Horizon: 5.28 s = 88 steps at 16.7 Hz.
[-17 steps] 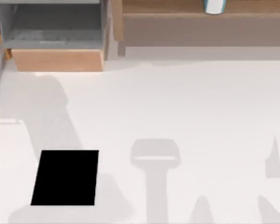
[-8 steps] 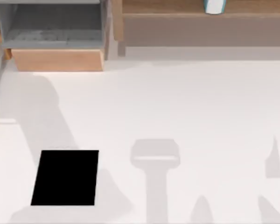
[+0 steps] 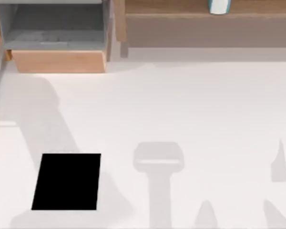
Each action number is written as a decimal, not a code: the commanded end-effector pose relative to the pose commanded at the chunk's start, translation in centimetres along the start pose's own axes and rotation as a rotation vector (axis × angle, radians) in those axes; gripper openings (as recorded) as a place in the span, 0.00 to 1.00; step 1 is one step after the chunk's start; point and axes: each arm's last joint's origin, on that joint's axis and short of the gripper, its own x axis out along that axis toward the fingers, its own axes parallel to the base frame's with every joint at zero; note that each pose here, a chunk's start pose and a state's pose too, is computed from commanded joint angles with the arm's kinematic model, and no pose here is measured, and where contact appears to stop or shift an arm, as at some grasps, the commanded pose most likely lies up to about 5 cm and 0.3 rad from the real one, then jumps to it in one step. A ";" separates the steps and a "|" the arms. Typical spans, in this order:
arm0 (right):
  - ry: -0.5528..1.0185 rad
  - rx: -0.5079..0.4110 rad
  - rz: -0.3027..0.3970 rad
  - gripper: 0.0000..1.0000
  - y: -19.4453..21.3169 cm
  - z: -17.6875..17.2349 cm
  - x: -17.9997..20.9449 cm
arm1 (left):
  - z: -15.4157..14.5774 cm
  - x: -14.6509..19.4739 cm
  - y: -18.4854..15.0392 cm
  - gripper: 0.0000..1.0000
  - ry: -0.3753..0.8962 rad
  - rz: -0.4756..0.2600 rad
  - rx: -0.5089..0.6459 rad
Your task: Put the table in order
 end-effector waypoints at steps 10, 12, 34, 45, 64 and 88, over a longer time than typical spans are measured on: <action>0.000 0.000 0.000 1.00 0.0 0.0 0.0 | 0.0 0.0 0.0 0.00 0.000 0.000 0.000; 0.000 0.000 0.000 1.00 0.0 0.0 0.0 | 0.0 0.0 0.0 0.00 0.000 0.000 0.000; 0.000 0.000 0.000 1.00 0.0 0.0 0.0 | -1.0 -13.0 -7.2 0.00 -0.221 0.115 -0.260; 0.000 0.000 0.000 1.00 0.0 0.0 0.0 | -3.5 -9.9 -26.4 0.00 -0.203 0.020 -0.302; 0.000 0.000 0.000 1.00 0.0 0.0 0.0 | -13.5 -2.7 -36.2 0.00 0.005 0.034 -0.280; 0.000 0.000 0.000 1.00 0.0 0.0 0.0 | -12.3 -4.6 -36.4 0.00 -0.125 -0.003 -0.284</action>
